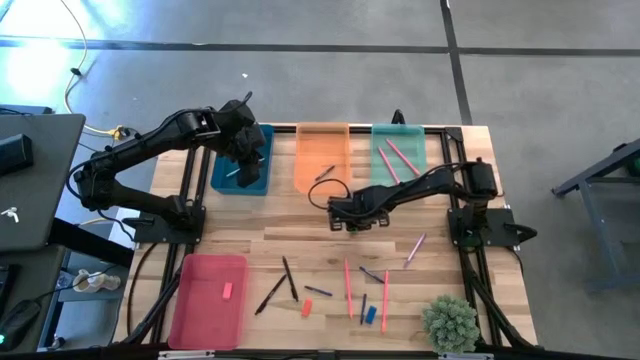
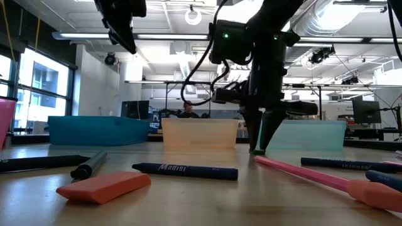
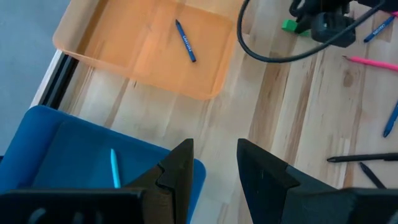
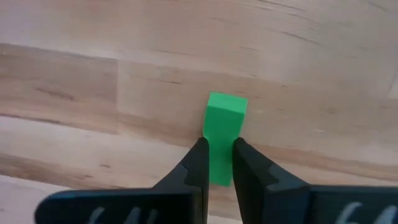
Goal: Sort crayons/erasers/pens/pencils in bins
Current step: Put the green eraser into the pink bin
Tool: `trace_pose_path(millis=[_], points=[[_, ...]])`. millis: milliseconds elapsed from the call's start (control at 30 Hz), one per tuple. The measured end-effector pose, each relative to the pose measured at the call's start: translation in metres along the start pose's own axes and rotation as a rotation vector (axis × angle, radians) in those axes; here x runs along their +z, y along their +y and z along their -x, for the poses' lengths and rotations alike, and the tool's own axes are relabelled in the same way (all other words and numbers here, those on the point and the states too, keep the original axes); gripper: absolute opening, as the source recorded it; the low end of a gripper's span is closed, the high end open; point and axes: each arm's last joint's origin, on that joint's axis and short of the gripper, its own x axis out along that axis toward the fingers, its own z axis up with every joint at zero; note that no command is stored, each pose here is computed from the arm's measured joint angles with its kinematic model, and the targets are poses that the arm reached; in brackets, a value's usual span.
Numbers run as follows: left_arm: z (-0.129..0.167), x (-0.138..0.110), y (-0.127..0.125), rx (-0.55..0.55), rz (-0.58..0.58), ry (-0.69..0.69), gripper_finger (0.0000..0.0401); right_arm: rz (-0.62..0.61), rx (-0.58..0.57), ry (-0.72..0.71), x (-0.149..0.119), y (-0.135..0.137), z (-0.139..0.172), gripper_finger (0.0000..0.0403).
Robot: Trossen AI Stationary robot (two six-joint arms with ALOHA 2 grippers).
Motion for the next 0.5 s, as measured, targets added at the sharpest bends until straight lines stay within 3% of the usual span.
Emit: trace_pose_path(millis=[333, 500], points=[[0.0, 0.0, 0.0, 0.001, -0.021, 0.001, 0.0113, 0.157, 0.162, -0.067, -0.01, 0.035, 0.04, 0.003], [0.0, -0.001, 0.002, 0.083, 0.012, 0.016, 0.0139, 0.265, 0.239, -0.128, -0.013, 0.053, 0.063, 0.0027]])
